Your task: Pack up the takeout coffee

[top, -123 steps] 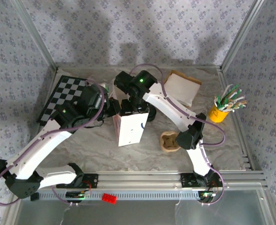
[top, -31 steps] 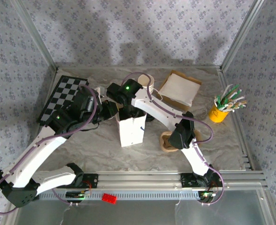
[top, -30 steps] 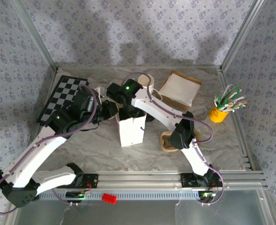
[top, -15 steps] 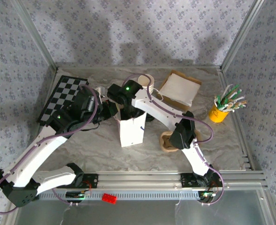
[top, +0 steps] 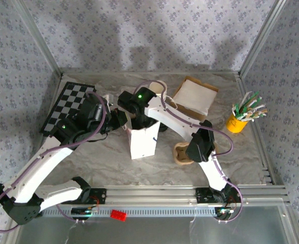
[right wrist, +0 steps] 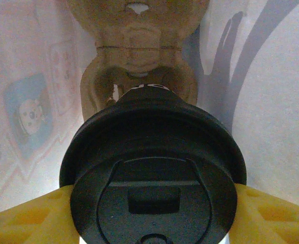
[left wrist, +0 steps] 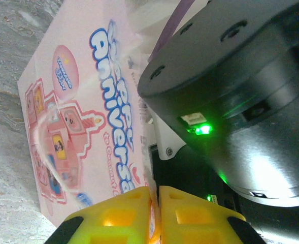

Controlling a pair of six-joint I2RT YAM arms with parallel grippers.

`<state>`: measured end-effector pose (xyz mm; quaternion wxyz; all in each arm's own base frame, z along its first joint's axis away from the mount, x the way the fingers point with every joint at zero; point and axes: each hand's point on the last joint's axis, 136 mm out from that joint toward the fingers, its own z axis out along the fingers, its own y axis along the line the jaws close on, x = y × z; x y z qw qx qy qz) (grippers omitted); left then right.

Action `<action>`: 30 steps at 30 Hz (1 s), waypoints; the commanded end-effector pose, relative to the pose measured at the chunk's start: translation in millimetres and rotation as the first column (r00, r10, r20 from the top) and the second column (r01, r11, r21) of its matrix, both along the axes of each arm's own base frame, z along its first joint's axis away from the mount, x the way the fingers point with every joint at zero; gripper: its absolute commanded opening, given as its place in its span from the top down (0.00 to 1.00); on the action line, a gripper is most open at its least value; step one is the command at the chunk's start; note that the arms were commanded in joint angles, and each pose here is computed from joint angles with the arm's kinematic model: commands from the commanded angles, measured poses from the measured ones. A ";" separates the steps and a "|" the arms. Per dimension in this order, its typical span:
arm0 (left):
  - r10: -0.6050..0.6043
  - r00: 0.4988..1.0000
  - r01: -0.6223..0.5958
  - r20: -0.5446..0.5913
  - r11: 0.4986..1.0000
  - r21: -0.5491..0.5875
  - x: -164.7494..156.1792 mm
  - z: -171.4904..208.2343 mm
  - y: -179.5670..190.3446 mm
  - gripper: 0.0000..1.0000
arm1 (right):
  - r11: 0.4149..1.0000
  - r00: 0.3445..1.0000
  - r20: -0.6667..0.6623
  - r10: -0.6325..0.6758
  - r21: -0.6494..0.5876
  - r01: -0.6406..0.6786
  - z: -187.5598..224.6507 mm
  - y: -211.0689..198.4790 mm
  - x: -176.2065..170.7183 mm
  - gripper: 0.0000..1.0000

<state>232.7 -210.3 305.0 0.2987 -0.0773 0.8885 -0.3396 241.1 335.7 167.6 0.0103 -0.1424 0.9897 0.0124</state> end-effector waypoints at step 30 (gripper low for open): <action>-0.027 1.000 0.027 0.001 1.000 -0.012 1.6 1.5 -6.2 0.87 | 1.000 0.999 -0.032 0.005 0.029 -0.004 -8.8 11.8 1.7 0.40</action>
